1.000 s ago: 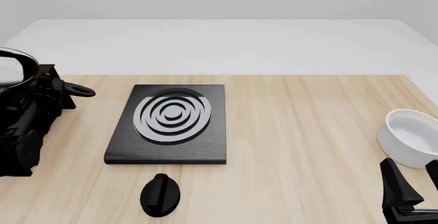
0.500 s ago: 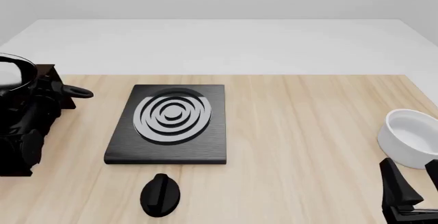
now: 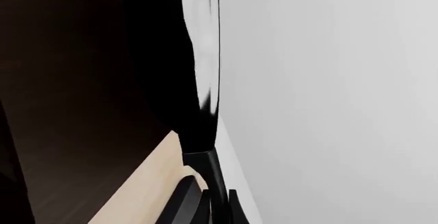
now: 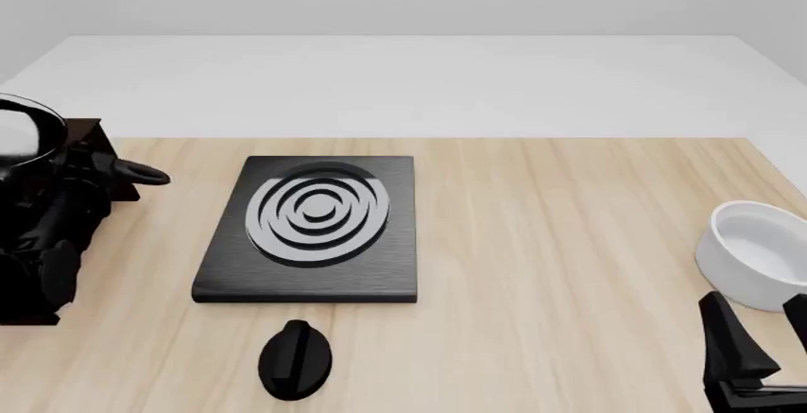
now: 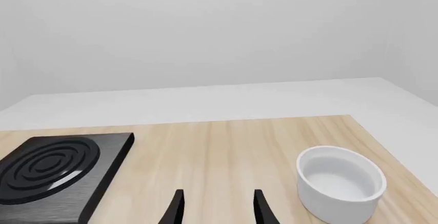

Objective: Put the frying pan on top of the cabinet.

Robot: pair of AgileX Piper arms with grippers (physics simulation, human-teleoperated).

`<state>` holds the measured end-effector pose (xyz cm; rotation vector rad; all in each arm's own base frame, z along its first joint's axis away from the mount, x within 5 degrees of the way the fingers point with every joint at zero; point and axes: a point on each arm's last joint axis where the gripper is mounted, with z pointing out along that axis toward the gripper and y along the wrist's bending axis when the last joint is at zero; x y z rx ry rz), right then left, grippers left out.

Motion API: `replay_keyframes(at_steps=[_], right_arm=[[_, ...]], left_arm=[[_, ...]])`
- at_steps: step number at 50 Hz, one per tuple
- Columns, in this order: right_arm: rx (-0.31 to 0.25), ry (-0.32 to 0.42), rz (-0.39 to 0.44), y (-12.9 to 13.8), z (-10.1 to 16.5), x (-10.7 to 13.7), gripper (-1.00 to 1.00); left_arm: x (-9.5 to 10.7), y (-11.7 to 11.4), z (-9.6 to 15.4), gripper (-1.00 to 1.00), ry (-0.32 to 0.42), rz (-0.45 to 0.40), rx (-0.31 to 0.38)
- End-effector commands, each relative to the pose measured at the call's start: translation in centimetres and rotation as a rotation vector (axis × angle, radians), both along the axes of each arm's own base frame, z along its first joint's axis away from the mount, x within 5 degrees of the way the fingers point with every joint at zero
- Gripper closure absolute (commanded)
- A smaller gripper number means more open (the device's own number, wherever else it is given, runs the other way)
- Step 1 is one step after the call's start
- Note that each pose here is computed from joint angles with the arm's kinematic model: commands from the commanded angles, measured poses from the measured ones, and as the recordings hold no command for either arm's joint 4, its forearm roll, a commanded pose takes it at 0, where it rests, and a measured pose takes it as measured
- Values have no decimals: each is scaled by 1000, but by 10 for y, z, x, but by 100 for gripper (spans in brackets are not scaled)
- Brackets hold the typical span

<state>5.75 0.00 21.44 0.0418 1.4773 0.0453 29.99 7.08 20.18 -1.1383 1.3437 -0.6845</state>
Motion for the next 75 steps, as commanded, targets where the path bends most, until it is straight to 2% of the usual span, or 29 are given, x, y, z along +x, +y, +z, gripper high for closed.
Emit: replay_keyframes(at_steps=[1,4,5,24,33,47,59,75], right_arm=[[1,-1,0,0,0,0,-100],[0,-1,1,0,0,0,-100],[1,-1,1,0,0,0,-100],[0,0,2,0,0,1,-100],[-2,0,3,0,1,1,-100],[-5,-1,4,0,0,0,-100],[-4,-2,5,0,0,0,-100],[-6,-6,6,0,0,-1,-100]], left_arm=[[-2,4,-2,100,-5,7,11],[0,1,-5,100,-2,-4,1],[-1,1,-5,-100,-1,-3,3],[-6,1,0,-100,-6,-1,21],[-18,-2,4,-100,-18,-1,32],[-43,-11,24,-100,-64,-11,47],[-73,-21,42,-100,-105,-27,59],[-124,-37,52,-100,-122,-48,62]])
